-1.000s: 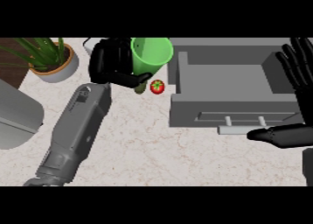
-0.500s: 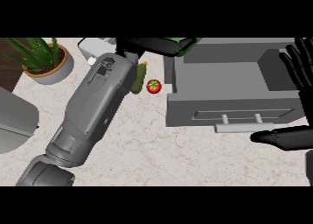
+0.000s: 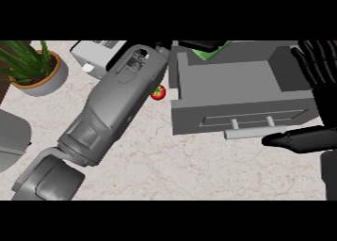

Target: Pick up the cup, place it into the drawer and close the drawer

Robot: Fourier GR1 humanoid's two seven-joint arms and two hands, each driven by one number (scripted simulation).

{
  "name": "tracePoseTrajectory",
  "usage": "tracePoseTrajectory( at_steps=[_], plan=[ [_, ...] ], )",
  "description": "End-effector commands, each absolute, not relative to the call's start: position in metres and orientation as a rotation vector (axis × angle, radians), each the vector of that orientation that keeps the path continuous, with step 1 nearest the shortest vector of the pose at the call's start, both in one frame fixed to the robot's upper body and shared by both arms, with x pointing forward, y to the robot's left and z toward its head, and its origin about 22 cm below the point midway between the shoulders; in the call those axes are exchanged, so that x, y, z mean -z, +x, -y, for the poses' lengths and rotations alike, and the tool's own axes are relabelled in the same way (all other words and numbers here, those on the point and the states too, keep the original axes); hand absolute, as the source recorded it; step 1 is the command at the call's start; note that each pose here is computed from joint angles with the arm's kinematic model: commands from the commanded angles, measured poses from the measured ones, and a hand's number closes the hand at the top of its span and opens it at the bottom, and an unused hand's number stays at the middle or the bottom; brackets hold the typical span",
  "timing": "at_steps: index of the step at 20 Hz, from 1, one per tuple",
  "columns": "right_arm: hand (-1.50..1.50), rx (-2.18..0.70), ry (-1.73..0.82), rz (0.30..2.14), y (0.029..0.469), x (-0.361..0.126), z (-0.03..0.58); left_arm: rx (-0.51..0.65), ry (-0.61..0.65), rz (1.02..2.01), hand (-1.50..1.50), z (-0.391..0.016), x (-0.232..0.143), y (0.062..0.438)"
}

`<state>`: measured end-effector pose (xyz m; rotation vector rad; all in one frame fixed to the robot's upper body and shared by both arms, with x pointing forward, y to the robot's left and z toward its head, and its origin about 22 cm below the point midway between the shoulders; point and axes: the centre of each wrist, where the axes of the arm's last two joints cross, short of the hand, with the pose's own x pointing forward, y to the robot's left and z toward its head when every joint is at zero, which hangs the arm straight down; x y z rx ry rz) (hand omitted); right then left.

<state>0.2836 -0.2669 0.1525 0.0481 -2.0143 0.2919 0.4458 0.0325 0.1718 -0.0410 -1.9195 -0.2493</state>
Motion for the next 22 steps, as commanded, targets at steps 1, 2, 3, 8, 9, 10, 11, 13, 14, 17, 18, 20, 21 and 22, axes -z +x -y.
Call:
tracePoseTrajectory(
  at_steps=[1,2,3,8,9,10,11,13,14,17,18,20,21,22],
  plan=[
    [-1.50,-0.299,0.083,2.031,0.287,-0.145,0.265,0.311,0.021,1.832,1.50,-0.026,-0.168,0.447],
    [-1.50,-0.321,0.063,2.026,0.288,-0.153,0.279,0.355,0.021,1.808,1.50,-0.036,-0.148,0.448],
    [-1.50,-0.319,0.089,2.030,0.291,-0.152,0.268,0.375,0.021,1.763,1.50,-0.037,-0.141,0.447],
    [-1.50,-0.347,0.112,2.047,0.295,-0.155,0.254,0.478,0.000,1.697,1.50,-0.039,-0.129,0.445],
    [-1.50,-0.352,0.128,2.052,0.296,-0.161,0.251,0.477,0.007,1.699,1.50,-0.042,-0.123,0.445],
    [-1.50,-0.349,0.143,2.046,0.301,-0.161,0.246,0.507,0.014,1.699,1.50,-0.038,-0.126,0.444],
    [-1.50,-0.341,0.148,2.048,0.297,-0.161,0.251,0.491,0.027,1.713,-1.50,-0.041,-0.116,0.442],
    [-1.50,-0.364,0.160,2.050,0.299,-0.157,0.245,0.455,0.002,1.716,-1.50,-0.038,-0.124,0.443],
    [-1.50,-0.400,0.210,2.046,0.298,-0.154,0.230,0.422,-0.028,1.749,-1.50,-0.042,-0.116,0.441],
    [-1.50,-0.473,0.385,2.028,0.298,-0.156,0.219,0.323,-0.091,1.753,-1.50,-0.043,-0.114,0.439],
    [-1.50,-0.492,0.414,2.019,0.302,-0.156,0.218,0.282,-0.130,1.769,-1.50,-0.042,-0.118,0.440],
    [1.50,-0.589,0.518,2.021,0.296,-0.158,0.214,0.264,-0.192,1.812,-1.50,-0.041,-0.118,0.438],
    [1.50,-0.644,0.570,1.998,0.299,-0.158,0.207,0.234,-0.238,1.833,-1.50,-0.040,-0.122,0.438],
    [1.50,-0.658,0.609,1.959,0.297,-0.150,0.200,0.208,-0.274,1.851,-1.50,-0.036,-0.134,0.439]
  ],
)
